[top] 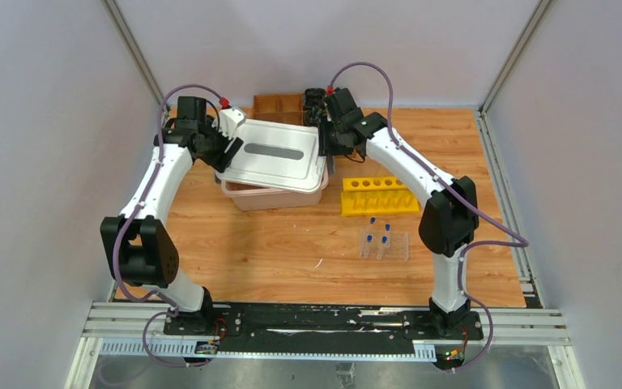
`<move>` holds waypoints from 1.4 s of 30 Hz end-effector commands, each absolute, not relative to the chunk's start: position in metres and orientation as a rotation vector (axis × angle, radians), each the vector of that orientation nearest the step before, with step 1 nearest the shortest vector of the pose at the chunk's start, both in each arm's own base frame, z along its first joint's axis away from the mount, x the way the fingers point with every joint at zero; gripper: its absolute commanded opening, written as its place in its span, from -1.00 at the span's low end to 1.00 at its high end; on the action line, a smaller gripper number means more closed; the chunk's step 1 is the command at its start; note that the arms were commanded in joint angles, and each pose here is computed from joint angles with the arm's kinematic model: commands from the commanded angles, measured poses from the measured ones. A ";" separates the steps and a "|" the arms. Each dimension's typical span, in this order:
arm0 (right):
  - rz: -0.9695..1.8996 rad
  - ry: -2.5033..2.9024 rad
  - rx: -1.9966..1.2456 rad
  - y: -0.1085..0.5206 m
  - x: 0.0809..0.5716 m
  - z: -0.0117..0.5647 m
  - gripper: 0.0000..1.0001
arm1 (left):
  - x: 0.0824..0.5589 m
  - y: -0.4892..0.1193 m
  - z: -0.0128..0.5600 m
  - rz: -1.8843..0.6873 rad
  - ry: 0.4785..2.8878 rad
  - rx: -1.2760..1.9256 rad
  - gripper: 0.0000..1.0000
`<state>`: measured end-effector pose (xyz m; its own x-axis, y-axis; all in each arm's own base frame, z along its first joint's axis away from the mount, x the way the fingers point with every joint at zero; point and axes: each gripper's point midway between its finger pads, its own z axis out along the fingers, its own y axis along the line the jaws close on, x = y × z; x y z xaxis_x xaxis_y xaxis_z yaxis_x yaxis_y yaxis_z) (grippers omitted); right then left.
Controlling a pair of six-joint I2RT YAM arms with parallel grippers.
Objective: Organize the chemistry lab equipment
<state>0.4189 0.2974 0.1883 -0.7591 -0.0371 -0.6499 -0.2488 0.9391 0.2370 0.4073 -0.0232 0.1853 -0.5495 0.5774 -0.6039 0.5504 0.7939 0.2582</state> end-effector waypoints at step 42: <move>0.368 2.382 -0.372 0.304 0.427 0.198 0.10 | 0.330 -0.036 0.146 -0.127 2.436 0.694 0.32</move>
